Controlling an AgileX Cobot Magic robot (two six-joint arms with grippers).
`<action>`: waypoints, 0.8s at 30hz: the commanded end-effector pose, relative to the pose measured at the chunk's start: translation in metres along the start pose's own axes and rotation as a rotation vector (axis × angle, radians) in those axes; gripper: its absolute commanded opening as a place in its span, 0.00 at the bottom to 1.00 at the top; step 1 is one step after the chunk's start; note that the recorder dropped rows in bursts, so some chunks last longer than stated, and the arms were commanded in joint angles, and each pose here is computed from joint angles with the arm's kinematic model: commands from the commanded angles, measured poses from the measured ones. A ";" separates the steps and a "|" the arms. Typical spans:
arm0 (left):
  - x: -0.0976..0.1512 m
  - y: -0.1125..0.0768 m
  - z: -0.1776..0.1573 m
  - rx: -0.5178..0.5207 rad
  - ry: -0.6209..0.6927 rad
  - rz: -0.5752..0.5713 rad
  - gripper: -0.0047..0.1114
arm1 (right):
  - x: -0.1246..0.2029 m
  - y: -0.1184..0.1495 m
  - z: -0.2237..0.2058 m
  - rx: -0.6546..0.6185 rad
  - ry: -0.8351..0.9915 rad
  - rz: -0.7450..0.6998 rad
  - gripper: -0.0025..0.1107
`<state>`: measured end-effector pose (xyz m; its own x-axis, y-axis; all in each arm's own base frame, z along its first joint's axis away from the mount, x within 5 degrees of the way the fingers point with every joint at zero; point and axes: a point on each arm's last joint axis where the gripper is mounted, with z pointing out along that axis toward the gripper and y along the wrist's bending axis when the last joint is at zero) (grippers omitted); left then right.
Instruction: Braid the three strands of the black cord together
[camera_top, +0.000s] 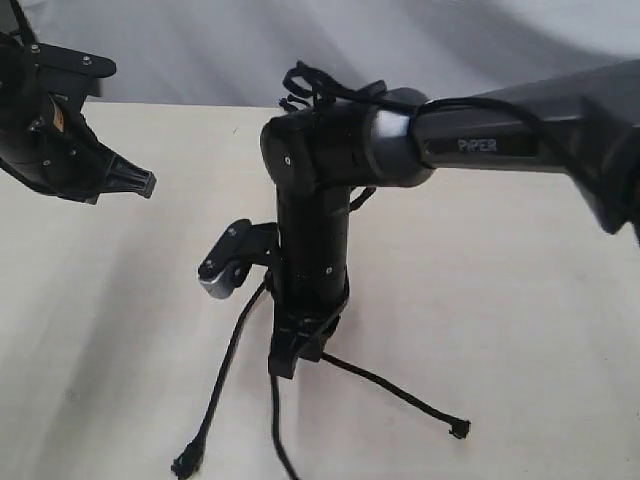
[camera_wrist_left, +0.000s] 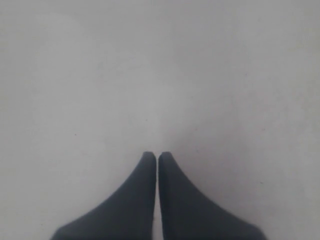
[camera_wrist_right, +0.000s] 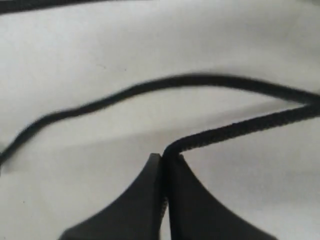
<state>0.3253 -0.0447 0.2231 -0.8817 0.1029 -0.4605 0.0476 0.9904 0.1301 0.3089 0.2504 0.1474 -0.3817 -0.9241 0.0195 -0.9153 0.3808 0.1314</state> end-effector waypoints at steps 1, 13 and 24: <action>0.000 0.001 -0.001 0.001 0.002 -0.001 0.06 | 0.018 -0.017 -0.027 0.129 0.014 0.110 0.03; 0.000 0.001 -0.001 0.003 0.002 -0.004 0.06 | 0.061 -0.080 -0.024 0.181 0.034 0.319 0.09; 0.002 -0.001 -0.001 0.024 0.023 -0.019 0.06 | 0.060 -0.094 -0.045 0.293 -0.153 0.414 0.79</action>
<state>0.3251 -0.0452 0.2229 -0.8826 0.1024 -0.4588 0.0503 0.9910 0.1244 0.3691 0.1680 0.1579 -0.6780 -0.7349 -0.0153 -0.7309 0.6762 -0.0922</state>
